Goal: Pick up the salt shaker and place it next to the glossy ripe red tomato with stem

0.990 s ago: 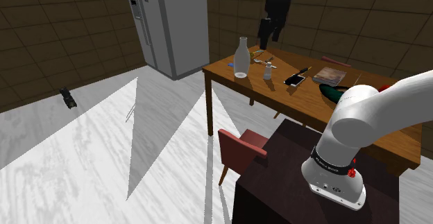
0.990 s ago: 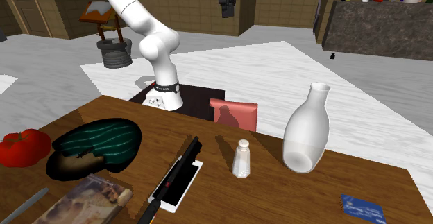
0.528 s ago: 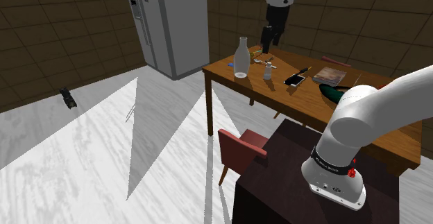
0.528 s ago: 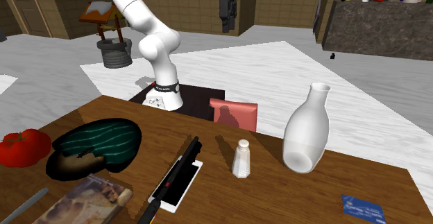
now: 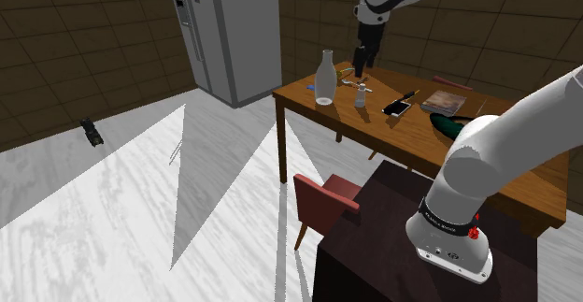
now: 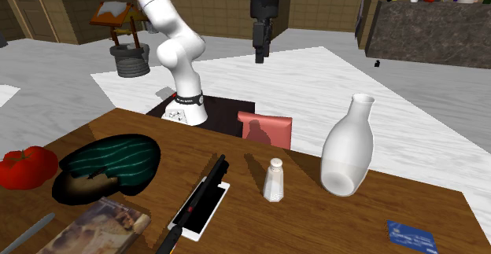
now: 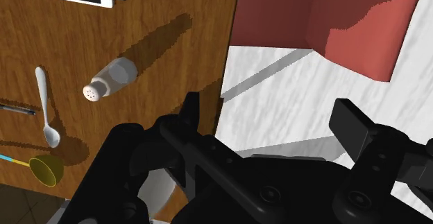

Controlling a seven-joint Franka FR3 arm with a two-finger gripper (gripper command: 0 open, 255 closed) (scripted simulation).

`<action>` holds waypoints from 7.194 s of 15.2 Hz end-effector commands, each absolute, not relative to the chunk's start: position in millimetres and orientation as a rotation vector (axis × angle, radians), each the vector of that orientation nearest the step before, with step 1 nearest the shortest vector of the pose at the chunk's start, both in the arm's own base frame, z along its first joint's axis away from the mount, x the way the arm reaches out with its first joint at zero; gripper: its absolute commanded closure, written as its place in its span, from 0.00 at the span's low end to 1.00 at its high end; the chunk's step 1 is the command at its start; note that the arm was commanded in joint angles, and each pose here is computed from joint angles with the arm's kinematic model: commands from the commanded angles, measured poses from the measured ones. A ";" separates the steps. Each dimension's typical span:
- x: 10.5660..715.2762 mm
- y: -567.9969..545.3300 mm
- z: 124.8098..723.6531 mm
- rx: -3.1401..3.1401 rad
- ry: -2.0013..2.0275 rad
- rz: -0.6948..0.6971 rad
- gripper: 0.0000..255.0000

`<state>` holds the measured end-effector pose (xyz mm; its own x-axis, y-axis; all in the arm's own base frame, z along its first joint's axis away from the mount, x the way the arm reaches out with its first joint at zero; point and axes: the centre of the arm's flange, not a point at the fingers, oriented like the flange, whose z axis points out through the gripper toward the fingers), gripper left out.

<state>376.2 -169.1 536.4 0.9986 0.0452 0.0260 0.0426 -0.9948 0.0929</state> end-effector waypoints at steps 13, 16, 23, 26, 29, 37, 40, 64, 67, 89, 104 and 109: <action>437.7 -318.9 448.9 3.024 0.132 -0.032 0.00; 451.2 -351.0 430.2 3.019 0.146 -0.048 0.00; 472.5 -404.0 389.5 3.010 0.167 -0.074 0.00; 471.8 -406.0 373.8 3.010 0.167 -0.074 0.00; 471.2 -407.8 360.3 3.010 0.167 -0.074 0.00; 471.2 -407.8 360.4 3.010 0.167 -0.074 1.00; 471.2 -407.8 360.3 3.010 0.167 -0.074 1.00; 471.2 -407.8 455.3 3.010 0.167 -0.074 1.00; 471.2 -407.8 471.2 3.010 0.167 -0.074 1.00; 373.4 -447.5 541.0 3.010 0.167 -0.074 1.00; 189.9 -522.0 541.7 3.010 0.167 -0.074 1.00; 128.8 -546.8 541.9 3.010 0.167 -0.074 1.00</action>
<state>142.7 -542.7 540.7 0.9928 0.1059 -0.0561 0.1122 -0.9861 0.1228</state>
